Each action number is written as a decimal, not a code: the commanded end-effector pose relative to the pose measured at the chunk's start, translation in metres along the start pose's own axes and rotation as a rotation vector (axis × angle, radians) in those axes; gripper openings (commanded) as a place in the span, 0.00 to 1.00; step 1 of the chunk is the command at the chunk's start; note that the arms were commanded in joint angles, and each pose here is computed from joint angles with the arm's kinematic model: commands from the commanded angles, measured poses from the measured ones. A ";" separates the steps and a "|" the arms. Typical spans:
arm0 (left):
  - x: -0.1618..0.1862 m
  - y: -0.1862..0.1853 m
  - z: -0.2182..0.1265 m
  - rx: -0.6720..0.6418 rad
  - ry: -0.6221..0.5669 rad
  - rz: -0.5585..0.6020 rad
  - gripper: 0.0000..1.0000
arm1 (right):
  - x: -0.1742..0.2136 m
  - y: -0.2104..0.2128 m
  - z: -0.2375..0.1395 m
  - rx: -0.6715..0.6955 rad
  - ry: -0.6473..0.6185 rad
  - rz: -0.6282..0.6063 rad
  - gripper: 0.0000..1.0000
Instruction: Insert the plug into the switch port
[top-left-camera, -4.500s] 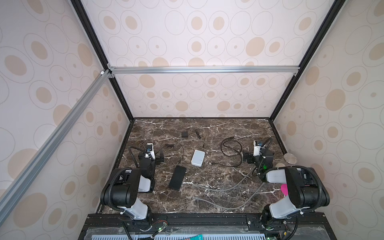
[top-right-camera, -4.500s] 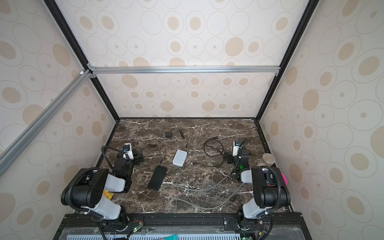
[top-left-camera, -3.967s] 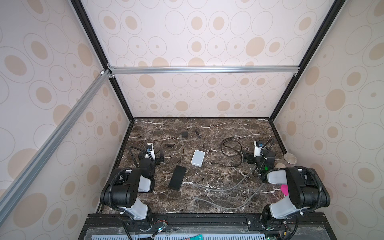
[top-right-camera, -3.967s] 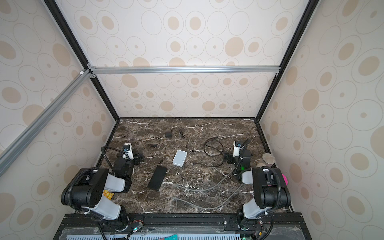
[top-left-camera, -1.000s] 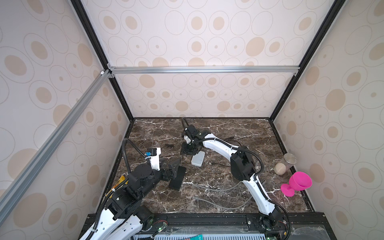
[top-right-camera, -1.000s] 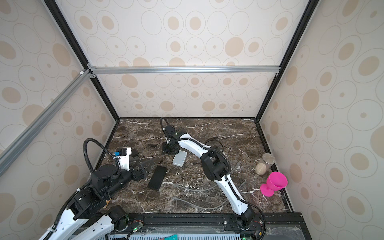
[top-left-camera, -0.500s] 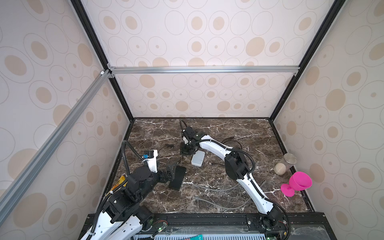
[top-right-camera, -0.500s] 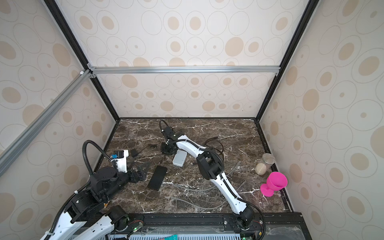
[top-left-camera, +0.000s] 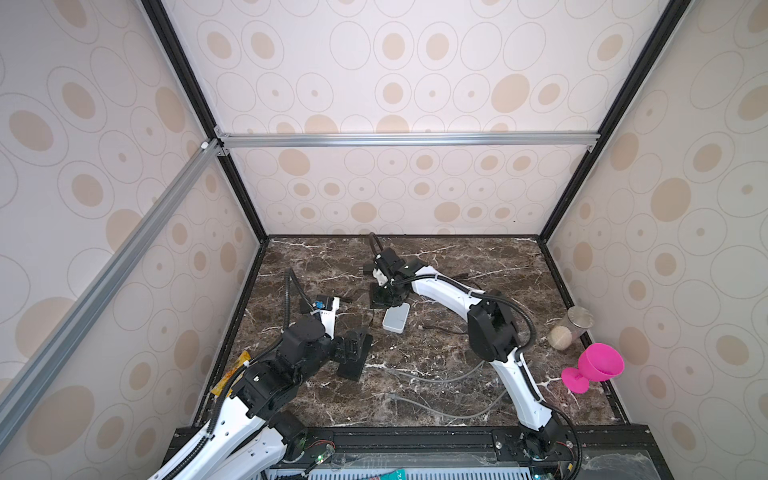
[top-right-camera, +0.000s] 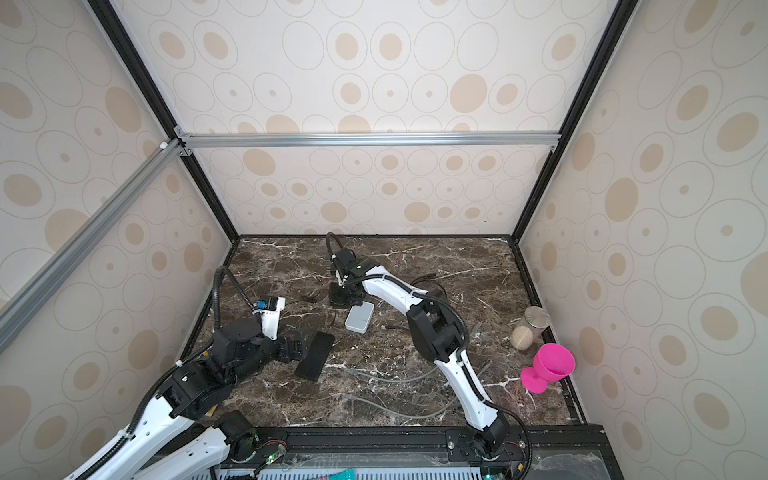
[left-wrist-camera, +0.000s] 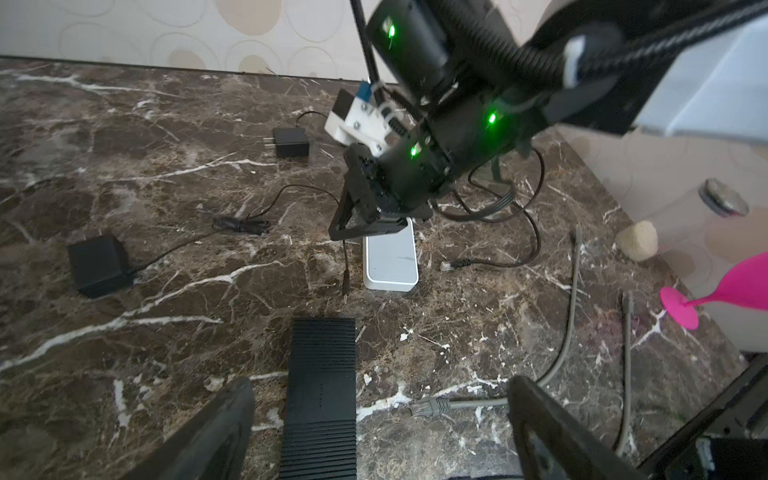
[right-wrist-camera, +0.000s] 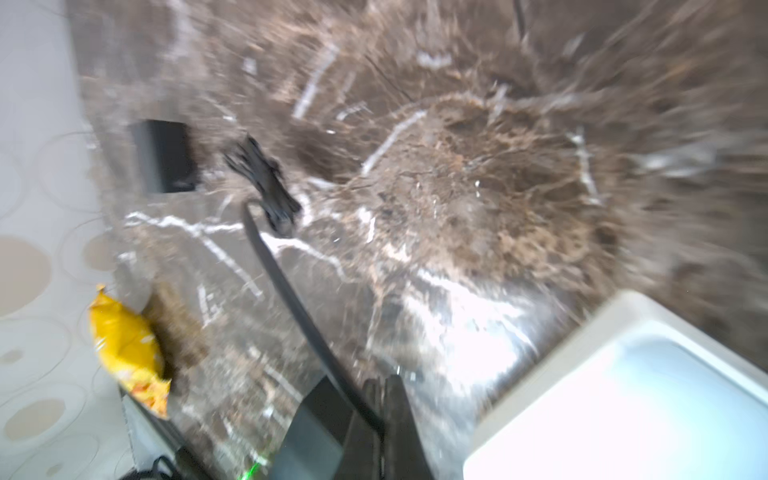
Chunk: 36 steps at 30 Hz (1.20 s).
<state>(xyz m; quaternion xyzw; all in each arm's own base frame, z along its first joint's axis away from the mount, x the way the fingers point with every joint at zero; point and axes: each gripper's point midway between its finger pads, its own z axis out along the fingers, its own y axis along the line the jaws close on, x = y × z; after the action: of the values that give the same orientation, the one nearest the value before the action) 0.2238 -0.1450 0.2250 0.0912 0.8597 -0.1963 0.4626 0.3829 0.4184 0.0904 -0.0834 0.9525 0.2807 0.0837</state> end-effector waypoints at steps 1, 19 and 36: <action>-0.031 -0.021 -0.001 0.083 -0.084 0.112 0.82 | -0.008 0.014 -0.042 -0.060 -0.057 -0.058 0.01; -0.001 -0.025 0.086 0.224 0.132 0.074 0.63 | 0.010 0.026 -0.101 -0.241 -0.079 -0.006 0.00; 0.007 -0.034 0.107 0.340 0.178 0.019 0.18 | 0.014 0.030 -0.107 -0.278 -0.085 0.004 0.00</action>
<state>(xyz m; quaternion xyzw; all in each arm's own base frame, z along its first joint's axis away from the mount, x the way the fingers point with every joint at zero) 0.2862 -0.2151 0.1622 0.1833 0.8648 -0.3083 0.3514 0.3533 0.3845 0.1709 -0.0793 0.9095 0.3960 0.0985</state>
